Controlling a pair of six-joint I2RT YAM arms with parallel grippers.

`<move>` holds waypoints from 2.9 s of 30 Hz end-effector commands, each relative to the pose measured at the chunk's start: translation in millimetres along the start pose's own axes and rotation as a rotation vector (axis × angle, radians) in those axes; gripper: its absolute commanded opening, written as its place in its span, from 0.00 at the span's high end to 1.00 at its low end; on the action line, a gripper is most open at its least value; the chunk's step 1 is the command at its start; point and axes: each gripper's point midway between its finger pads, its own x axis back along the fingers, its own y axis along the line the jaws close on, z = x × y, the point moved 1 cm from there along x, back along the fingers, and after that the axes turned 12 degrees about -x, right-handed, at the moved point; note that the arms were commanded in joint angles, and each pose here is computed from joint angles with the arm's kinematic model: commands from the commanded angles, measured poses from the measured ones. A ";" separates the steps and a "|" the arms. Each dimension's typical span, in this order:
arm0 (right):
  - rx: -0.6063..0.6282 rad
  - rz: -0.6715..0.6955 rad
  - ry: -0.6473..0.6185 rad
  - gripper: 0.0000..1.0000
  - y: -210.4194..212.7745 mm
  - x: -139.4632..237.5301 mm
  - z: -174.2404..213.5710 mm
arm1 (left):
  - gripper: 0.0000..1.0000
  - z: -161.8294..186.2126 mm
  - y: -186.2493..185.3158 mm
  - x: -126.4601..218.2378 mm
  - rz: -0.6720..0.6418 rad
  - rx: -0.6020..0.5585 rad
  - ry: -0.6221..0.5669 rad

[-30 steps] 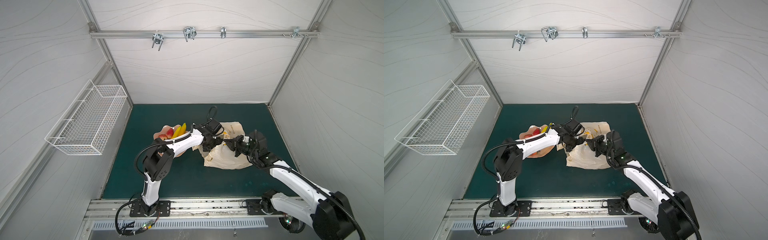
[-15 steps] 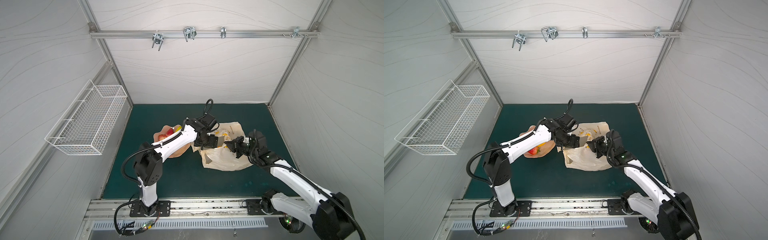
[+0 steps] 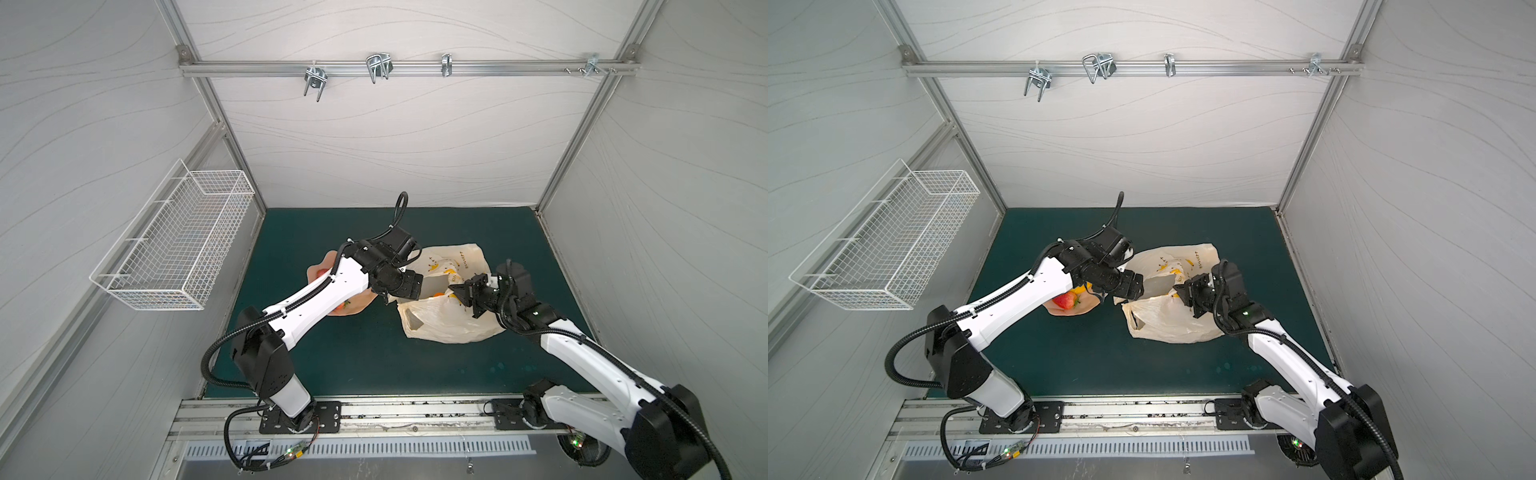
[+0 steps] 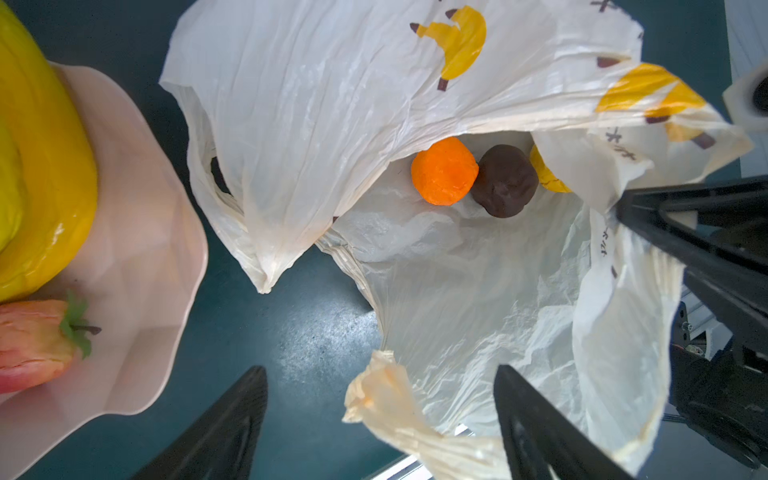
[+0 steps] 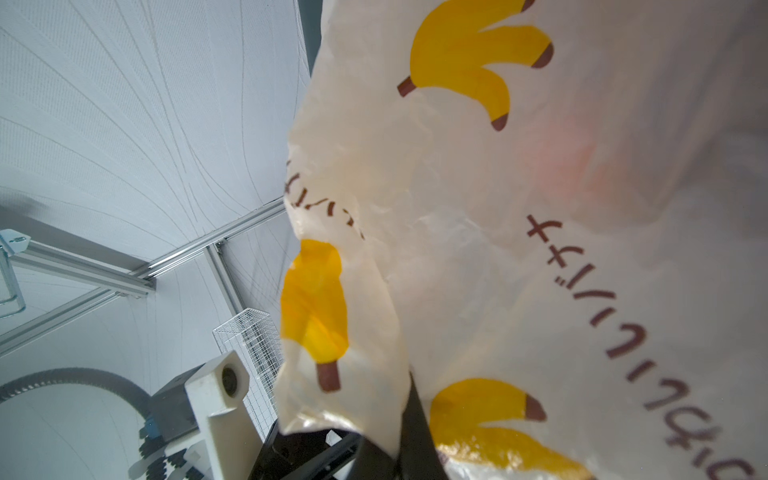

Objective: Place the fruits into the plastic bag
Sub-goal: 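Withdraw the left gripper from the bag back over the pink bowl, then lower the left gripper into the bowl over the red strawberry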

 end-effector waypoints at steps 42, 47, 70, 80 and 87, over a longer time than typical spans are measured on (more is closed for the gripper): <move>0.000 -0.017 -0.010 1.00 9.3 4.4 1.0 | 0.13 65.6 125.8 26.1 -0.270 0.298 0.112; 0.000 -0.018 -0.010 1.00 9.2 4.3 0.9 | 0.13 84.2 141.5 14.3 -0.289 0.415 0.172; 0.001 -0.026 -0.011 1.00 10.1 5.3 -2.3 | 0.14 102.6 195.2 -44.0 -0.292 0.855 0.220; -0.001 -0.028 -0.005 1.00 12.2 4.4 -4.9 | 0.15 101.3 209.7 -50.3 -0.346 0.878 0.221; 0.000 -0.025 0.005 1.00 13.3 2.7 -4.7 | 0.19 98.0 218.1 -55.7 -0.375 0.865 0.240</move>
